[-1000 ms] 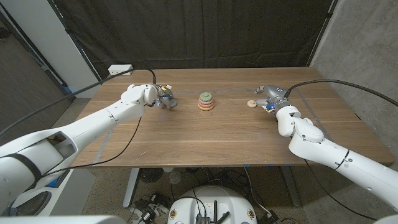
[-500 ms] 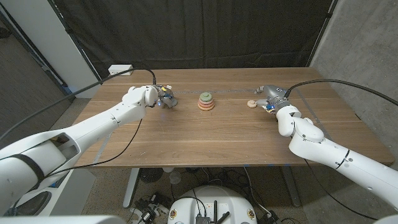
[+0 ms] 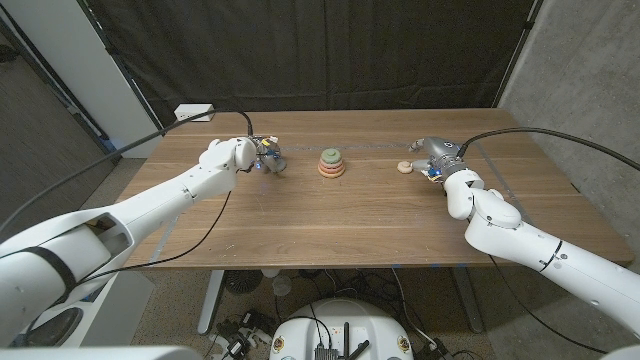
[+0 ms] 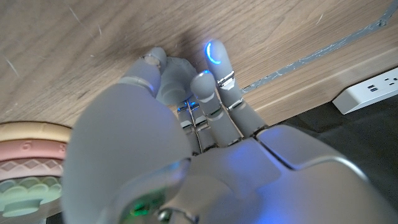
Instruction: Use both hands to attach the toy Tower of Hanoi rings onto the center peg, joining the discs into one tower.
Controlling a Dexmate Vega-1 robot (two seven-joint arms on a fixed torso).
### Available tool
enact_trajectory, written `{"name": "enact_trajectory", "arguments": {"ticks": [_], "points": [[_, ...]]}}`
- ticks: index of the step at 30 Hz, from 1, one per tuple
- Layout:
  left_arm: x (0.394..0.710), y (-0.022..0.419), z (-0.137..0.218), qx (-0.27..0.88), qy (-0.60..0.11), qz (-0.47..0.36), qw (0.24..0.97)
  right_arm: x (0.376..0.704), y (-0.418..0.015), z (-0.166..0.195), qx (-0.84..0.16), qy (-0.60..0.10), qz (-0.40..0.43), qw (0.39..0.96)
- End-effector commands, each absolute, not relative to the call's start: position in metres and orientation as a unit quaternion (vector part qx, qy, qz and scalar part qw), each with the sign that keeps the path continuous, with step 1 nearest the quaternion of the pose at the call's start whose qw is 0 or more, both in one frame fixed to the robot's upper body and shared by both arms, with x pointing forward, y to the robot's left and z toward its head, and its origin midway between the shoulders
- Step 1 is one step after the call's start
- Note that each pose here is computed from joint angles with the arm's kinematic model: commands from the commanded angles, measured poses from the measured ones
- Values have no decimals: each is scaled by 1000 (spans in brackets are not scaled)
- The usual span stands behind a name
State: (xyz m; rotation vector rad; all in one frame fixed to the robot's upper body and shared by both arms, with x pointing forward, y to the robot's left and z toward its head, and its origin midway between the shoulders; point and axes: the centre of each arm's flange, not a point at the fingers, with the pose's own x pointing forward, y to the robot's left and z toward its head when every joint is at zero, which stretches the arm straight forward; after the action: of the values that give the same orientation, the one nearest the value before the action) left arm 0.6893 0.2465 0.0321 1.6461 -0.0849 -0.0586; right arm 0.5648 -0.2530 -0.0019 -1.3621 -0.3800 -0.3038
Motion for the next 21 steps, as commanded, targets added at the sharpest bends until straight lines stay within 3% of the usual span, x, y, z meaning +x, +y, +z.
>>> {"name": "enact_trajectory", "arguments": {"ticks": [1, 21], "points": [[692, 244, 18, 727, -27, -38, 685, 566, -253, 0, -622, -176, -139, 750], [676, 252, 31, 720, -42, -19, 693, 559, -253, -1, -625, -177, -140, 747]]}}
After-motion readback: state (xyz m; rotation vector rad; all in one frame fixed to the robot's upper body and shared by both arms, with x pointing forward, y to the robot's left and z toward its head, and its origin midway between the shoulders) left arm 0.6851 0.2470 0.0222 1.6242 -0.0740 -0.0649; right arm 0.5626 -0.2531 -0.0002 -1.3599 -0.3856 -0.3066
